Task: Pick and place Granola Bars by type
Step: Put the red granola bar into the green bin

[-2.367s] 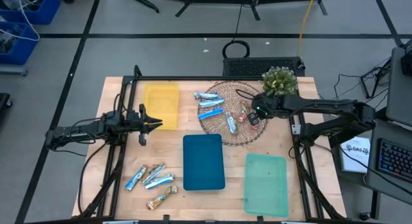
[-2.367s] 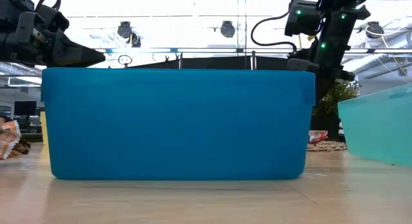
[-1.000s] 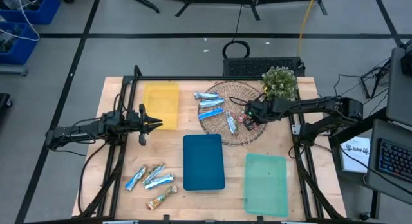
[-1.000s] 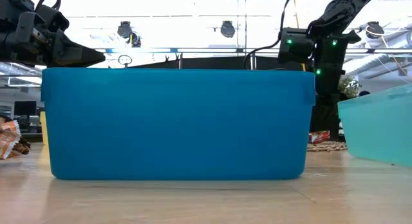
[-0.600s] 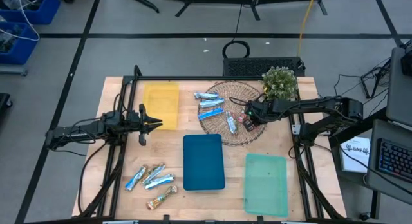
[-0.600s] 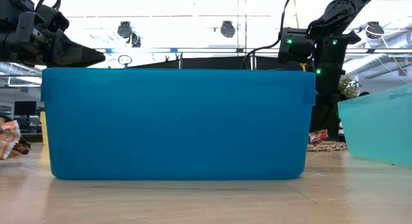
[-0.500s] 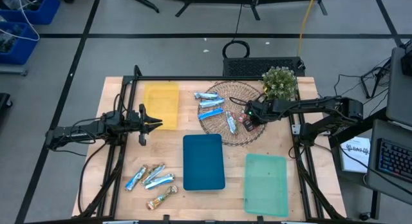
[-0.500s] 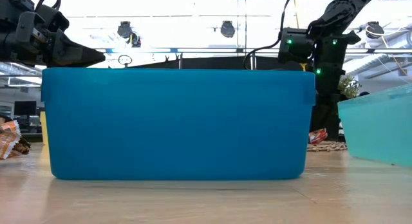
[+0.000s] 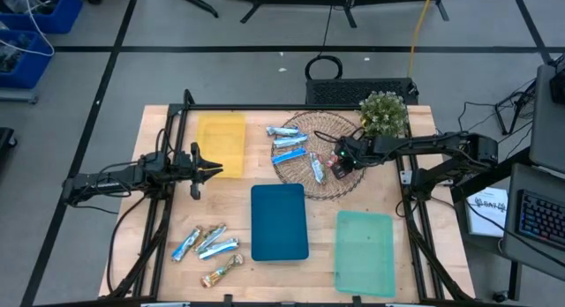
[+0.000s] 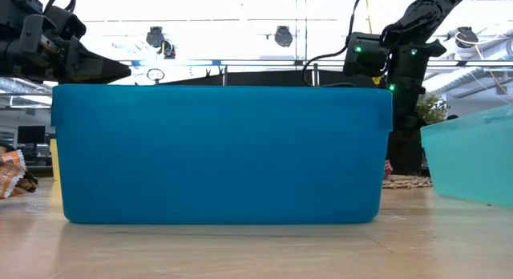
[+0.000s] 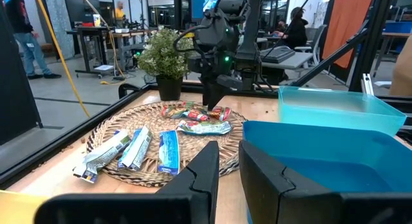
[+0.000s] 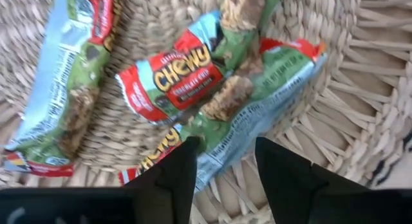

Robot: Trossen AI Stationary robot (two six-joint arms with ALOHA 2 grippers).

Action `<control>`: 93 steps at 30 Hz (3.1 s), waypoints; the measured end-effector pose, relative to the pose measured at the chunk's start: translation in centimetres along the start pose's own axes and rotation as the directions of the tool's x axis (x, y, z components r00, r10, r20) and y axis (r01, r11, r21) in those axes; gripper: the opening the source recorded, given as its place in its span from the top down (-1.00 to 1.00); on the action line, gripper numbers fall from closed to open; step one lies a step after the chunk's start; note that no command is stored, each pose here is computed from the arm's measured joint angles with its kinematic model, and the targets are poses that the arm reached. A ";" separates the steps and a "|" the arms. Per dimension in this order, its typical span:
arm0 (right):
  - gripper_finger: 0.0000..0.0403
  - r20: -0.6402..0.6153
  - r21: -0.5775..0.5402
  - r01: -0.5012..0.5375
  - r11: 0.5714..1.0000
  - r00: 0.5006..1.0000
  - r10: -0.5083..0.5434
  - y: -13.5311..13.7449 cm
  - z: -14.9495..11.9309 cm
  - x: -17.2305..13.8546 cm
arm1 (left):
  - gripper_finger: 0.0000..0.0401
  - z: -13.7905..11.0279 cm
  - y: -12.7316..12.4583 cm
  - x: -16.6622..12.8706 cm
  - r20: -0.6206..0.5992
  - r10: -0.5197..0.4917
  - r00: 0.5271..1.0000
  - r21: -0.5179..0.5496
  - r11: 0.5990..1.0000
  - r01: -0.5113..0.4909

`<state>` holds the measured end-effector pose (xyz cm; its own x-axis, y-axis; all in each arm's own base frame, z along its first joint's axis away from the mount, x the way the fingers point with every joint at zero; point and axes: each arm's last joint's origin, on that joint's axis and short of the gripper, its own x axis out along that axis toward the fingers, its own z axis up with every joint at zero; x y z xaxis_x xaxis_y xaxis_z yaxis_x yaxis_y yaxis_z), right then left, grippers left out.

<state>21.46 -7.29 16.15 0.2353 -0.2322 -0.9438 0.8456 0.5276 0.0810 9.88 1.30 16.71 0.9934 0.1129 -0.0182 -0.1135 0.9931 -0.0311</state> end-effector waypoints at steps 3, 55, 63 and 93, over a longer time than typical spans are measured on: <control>0.29 0.006 0.001 -0.005 1.000 1.000 0.005 0.1 0.1 0.0 | 0.67 0.0 0.0 0.0 0.000 0.000 1.000 0.000 1.000 0.000; 0.99 0.115 -0.126 -0.077 0.989 0.989 0.091 -0.1 -0.7 0.2 | 0.67 0.0 0.0 0.0 -0.001 0.000 1.000 0.000 1.000 0.000; 1.00 0.217 -0.175 -0.163 0.971 0.955 0.200 0.0 -1.0 -3.1 | 0.67 0.0 0.0 0.0 0.000 0.000 1.000 0.000 1.000 0.000; 1.00 0.547 -0.524 -0.317 0.791 0.586 0.597 -4.0 -8.0 -10.5 | 0.67 0.0 0.0 0.0 0.000 0.000 1.000 0.000 1.000 0.000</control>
<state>11.79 -0.40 23.14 0.9054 -0.2681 -0.3292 0.3431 0.9187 0.1954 9.88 1.30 16.71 0.9934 0.1129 -0.0185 -0.1134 0.9931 -0.0310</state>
